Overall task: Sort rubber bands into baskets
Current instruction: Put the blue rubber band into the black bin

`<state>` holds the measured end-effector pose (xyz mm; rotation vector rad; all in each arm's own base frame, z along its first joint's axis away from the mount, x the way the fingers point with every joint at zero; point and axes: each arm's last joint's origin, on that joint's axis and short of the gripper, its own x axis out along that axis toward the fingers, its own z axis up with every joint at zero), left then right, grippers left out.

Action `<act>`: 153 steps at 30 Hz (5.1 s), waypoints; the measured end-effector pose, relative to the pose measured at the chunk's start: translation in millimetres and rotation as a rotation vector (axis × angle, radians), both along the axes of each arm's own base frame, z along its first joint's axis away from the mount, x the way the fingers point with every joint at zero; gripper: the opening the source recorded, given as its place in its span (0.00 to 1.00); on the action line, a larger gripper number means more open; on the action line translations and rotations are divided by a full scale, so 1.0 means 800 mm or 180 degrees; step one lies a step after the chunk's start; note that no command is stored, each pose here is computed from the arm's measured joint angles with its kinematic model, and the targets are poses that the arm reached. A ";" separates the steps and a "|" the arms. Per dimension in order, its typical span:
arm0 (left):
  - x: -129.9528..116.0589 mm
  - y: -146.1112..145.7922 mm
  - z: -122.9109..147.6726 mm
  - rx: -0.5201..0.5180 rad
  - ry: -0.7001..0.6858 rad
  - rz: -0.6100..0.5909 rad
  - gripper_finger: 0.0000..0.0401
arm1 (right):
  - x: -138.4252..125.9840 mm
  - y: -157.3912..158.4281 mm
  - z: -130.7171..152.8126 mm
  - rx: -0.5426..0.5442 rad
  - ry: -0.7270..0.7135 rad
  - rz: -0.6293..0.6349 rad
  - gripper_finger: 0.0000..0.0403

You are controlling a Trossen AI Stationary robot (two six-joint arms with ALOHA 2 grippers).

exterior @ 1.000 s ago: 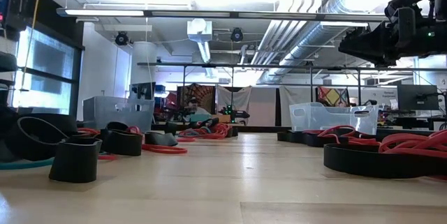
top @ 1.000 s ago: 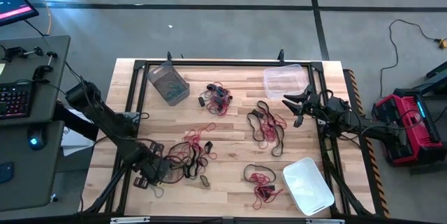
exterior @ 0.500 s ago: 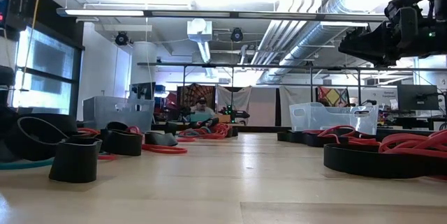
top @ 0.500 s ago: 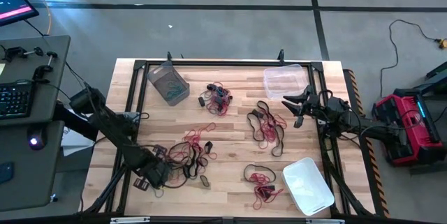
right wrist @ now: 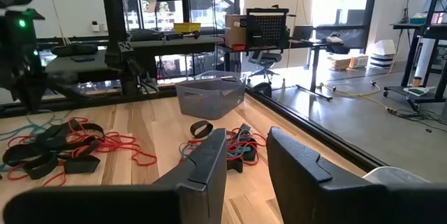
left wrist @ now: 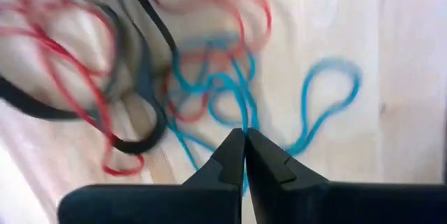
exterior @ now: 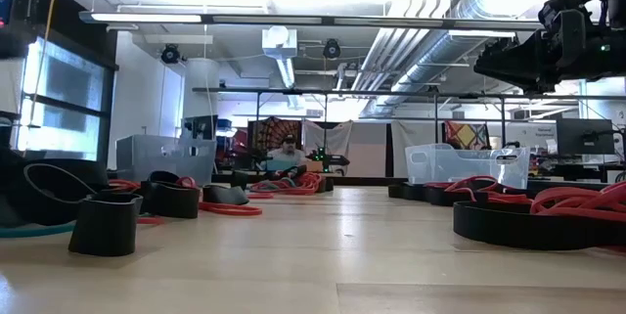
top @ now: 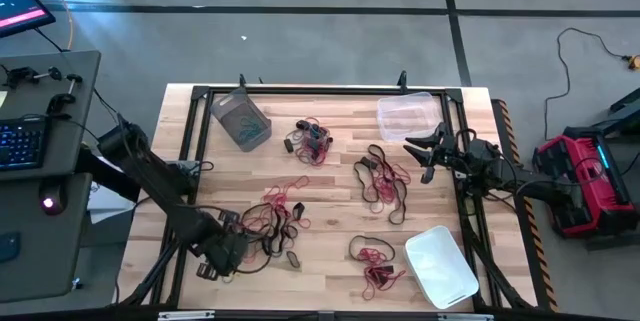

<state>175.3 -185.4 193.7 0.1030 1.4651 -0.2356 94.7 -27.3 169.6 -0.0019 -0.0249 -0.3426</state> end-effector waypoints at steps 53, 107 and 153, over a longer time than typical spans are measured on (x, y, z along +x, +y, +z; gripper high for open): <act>0.076 0.168 0.128 0.0808 -0.1176 0.1981 0.00 | 0.000 0.000 -0.002 0.0014 0.0055 -0.0019 0.23; 0.097 0.180 0.094 -0.0182 -0.2949 0.0427 0.00 | 0.000 0.000 -0.002 0.0015 0.0055 -0.0020 0.23; -0.036 0.362 0.058 0.2067 -0.2878 0.3690 0.00 | 0.000 0.000 -0.002 0.0014 0.0056 -0.0019 0.23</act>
